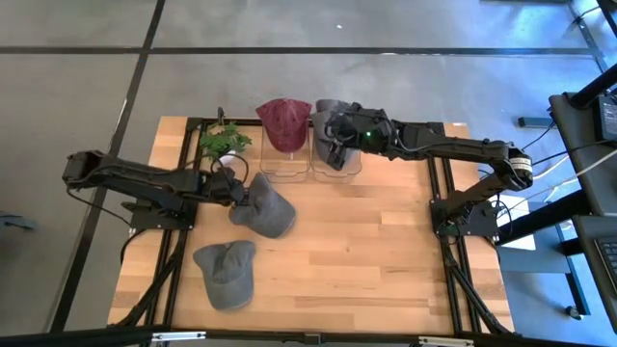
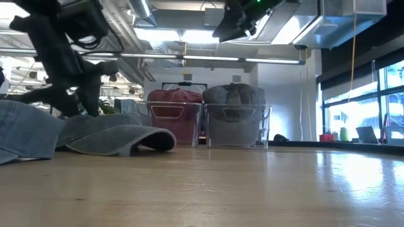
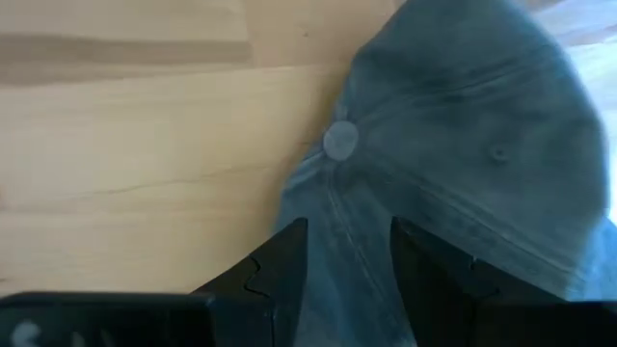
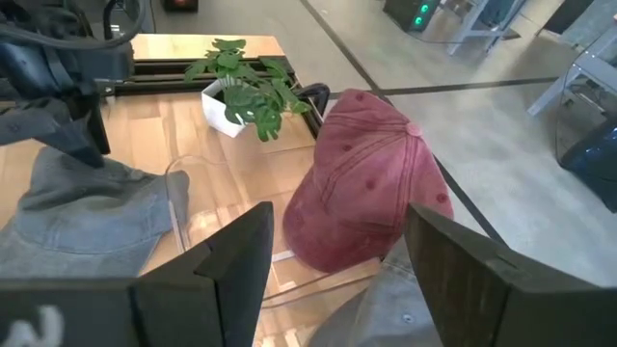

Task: Pick & Place hat
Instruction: Put the gray cap into the right transparent bin

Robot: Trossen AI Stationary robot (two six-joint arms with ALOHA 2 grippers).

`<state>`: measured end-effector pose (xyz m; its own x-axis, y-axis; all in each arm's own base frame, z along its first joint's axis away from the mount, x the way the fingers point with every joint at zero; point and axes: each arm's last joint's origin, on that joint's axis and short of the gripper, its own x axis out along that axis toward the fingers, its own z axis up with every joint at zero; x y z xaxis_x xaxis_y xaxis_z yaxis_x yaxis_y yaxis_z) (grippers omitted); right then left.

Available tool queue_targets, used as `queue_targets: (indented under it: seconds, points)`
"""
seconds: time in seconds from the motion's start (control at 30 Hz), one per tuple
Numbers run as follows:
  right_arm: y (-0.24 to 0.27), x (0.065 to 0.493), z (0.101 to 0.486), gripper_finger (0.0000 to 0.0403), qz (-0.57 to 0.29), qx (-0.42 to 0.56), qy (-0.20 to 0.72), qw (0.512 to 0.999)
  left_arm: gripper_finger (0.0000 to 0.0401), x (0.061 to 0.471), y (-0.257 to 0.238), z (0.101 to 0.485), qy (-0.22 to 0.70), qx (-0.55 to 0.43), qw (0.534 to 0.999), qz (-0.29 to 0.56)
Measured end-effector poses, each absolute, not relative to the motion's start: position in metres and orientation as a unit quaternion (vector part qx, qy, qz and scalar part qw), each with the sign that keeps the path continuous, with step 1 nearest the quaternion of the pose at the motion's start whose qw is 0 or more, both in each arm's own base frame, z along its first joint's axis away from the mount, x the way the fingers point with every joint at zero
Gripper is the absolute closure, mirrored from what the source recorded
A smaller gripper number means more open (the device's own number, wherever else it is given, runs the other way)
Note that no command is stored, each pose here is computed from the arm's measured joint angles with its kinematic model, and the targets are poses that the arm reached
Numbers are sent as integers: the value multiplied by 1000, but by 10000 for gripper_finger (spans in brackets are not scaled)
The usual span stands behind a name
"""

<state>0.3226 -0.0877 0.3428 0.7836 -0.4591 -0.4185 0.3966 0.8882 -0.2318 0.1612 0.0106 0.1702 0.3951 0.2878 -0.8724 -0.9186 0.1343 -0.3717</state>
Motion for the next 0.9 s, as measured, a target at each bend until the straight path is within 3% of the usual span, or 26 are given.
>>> queue_targets:
  seconds: [0.63, 0.9]
  points:
    - [-88, 322, 342, 169, -228, -66, 239, 942, 261, 161, 10, 122, 354, -479, 667, 448]
    - [-88, 322, 342, 169, -228, -66, 239, 942, 331, 160, 9, 117, 367, -454, 663, 469]
